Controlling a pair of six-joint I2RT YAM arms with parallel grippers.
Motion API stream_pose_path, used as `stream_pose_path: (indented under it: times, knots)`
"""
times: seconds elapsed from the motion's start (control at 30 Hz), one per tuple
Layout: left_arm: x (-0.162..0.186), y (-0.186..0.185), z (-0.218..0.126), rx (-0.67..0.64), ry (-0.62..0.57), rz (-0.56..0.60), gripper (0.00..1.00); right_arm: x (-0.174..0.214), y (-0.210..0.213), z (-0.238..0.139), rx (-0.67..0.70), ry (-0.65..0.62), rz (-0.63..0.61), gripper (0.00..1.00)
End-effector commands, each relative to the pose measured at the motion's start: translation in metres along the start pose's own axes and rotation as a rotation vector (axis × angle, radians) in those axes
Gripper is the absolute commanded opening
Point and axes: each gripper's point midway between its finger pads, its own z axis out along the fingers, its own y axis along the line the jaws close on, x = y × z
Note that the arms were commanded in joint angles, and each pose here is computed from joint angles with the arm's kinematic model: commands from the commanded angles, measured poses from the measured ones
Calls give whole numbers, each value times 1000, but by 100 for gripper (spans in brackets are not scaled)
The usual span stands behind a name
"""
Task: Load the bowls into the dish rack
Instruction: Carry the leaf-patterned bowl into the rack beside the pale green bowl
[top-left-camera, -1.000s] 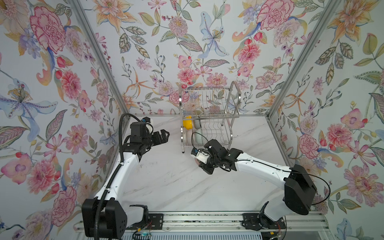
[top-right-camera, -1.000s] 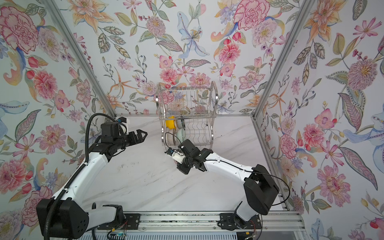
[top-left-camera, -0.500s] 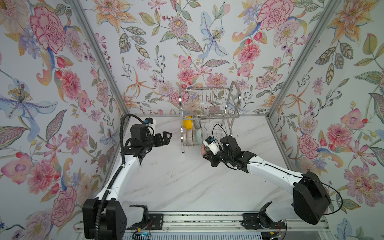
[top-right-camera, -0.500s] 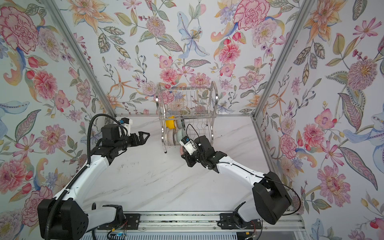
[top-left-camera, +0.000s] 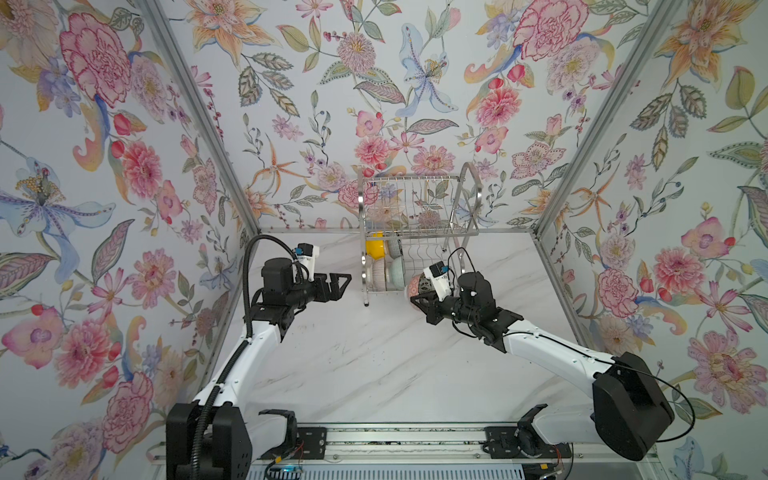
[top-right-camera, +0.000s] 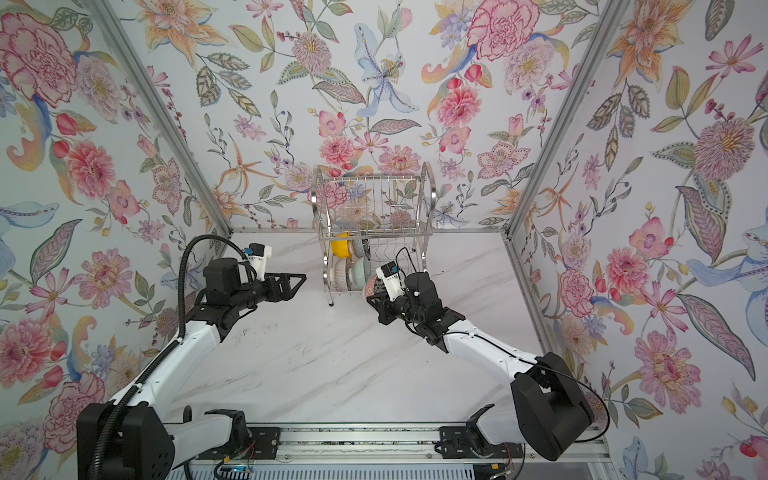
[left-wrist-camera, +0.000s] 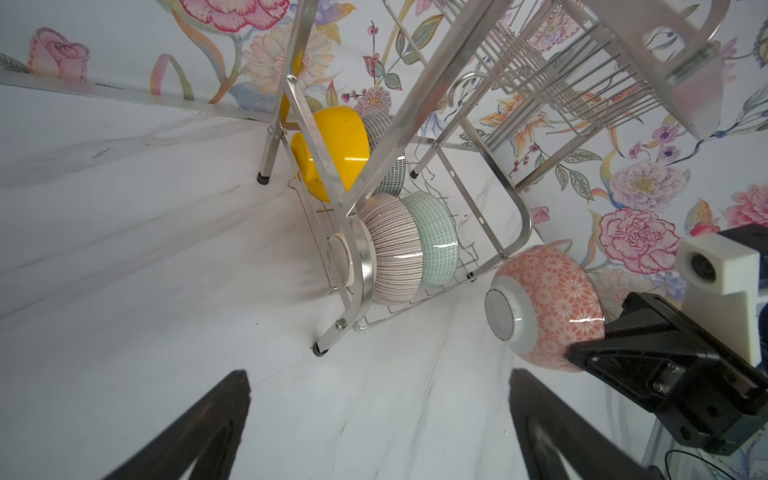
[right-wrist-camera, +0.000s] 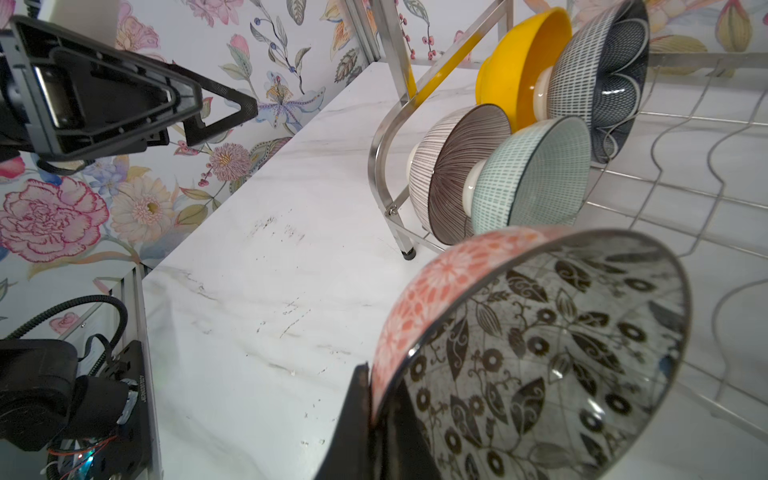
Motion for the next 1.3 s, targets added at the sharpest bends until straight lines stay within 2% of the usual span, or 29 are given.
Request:
stream_pose_path:
  times: [0.0,0.17,0.6,0.9,1.27]
  knots:
    - [-2,-16,-3,69,-19,59,99,-35,7,-16,-33,-165,18,0]
    - [0,-22,-3,97,-30,76,99,-46,-3,-25,-38,-291,76,0]
    - [9,-35,0,134,-22,124,99,-60,-11,-29,-55,-482,107,0]
    - [12,-41,-1,147,-30,144,99,-65,-12,-26,-73,-533,80,0]
    - [18,-43,-1,144,-26,171,99,-80,-21,-23,-82,-653,122,0]
